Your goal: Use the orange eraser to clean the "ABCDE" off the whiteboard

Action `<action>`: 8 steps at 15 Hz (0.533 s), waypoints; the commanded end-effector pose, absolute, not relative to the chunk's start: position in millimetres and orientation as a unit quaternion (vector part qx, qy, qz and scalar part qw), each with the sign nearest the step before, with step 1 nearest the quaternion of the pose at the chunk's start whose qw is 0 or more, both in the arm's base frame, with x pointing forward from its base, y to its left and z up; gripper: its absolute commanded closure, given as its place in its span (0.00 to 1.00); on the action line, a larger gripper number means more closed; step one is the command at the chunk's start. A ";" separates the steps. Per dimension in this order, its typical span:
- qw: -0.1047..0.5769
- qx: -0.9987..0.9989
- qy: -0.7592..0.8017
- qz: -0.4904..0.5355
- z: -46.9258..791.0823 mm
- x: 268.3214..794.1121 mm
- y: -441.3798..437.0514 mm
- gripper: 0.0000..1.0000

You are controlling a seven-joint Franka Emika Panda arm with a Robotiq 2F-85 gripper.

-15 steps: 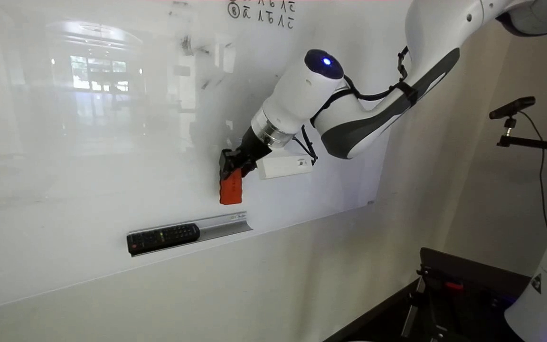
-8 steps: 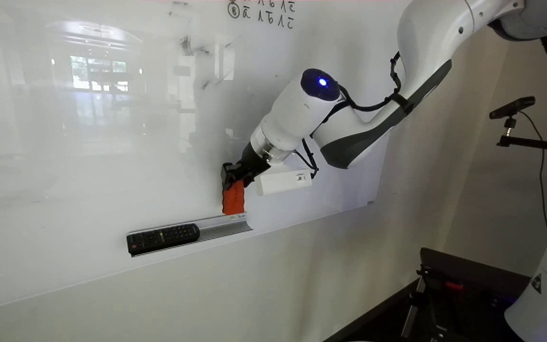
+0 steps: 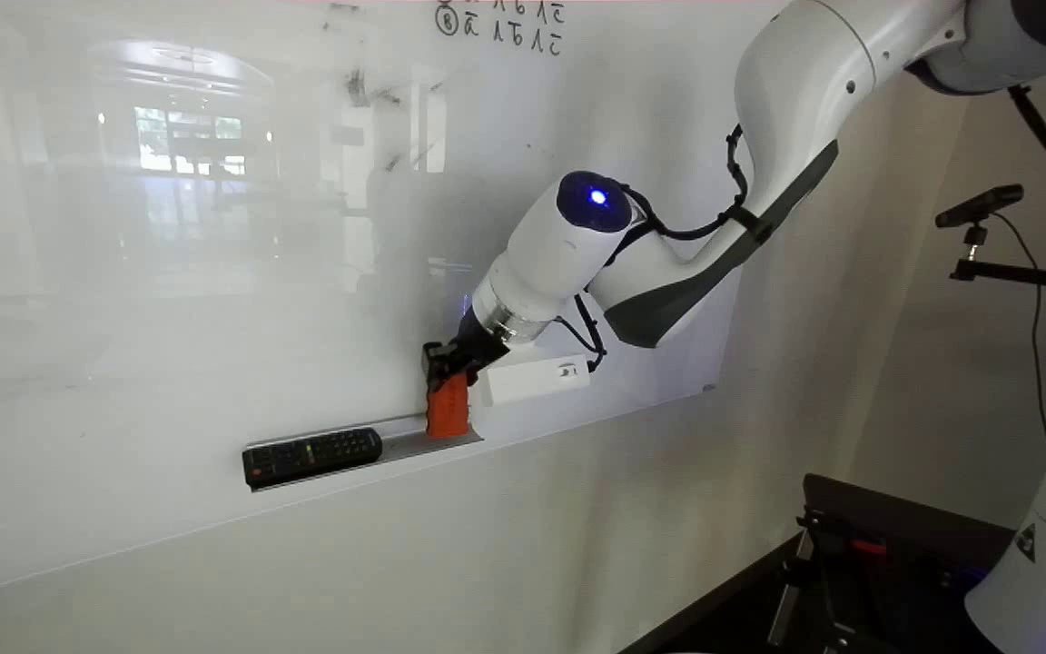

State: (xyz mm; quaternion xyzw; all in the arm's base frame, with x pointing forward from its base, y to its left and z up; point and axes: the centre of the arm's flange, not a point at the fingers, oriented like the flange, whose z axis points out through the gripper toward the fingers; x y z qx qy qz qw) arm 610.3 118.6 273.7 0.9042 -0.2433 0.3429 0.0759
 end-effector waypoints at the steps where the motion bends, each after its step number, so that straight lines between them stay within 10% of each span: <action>1: 0.084 0.898 -0.257 0.346 267.3 620.4 120.7 0.72; 8: 0.093 0.899 -0.254 0.345 257.6 628.6 119.3 0.72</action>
